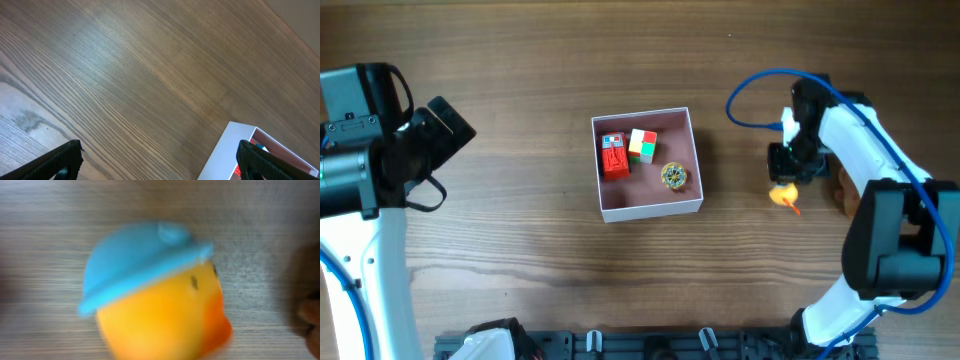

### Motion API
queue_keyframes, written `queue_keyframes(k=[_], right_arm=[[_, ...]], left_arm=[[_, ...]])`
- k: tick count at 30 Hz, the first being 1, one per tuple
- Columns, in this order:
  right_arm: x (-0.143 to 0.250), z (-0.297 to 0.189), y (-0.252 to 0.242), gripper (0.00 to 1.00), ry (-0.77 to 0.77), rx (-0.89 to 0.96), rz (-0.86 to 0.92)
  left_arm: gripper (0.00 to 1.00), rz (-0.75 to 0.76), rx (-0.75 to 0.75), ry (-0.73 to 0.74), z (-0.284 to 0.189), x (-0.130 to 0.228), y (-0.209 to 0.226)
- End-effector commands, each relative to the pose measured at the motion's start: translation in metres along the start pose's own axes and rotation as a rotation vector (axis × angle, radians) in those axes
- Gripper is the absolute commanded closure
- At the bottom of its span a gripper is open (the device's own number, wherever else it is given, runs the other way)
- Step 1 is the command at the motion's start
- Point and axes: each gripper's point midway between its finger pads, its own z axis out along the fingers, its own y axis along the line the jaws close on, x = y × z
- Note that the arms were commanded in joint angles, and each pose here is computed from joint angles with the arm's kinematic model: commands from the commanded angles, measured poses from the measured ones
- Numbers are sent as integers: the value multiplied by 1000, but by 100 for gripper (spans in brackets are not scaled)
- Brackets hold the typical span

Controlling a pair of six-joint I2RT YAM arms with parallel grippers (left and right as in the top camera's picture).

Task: Pack container
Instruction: 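Grasp the duck toy with the right gripper and carry it to the box, then lower the duck into the box and open the right gripper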

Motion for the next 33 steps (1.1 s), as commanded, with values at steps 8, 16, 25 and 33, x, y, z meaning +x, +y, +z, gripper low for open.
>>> queue_keyframes(k=[8,16,25,33], right_arm=[[-39,-185,180,96,-567,-178,-244],[-42,-114,226,96,-396,-188,-145],[-42,-33,223,96,-205,-85,-156],[-42,-30,223,43,-200,-81,-169]], left_arm=[[0,11,14,-16,-6,-3,0],[0,11,12,-13,-6,-2,0],[0,12,12,-13,-6,-2,0],[0,12,12,-13,-6,-2,0]])
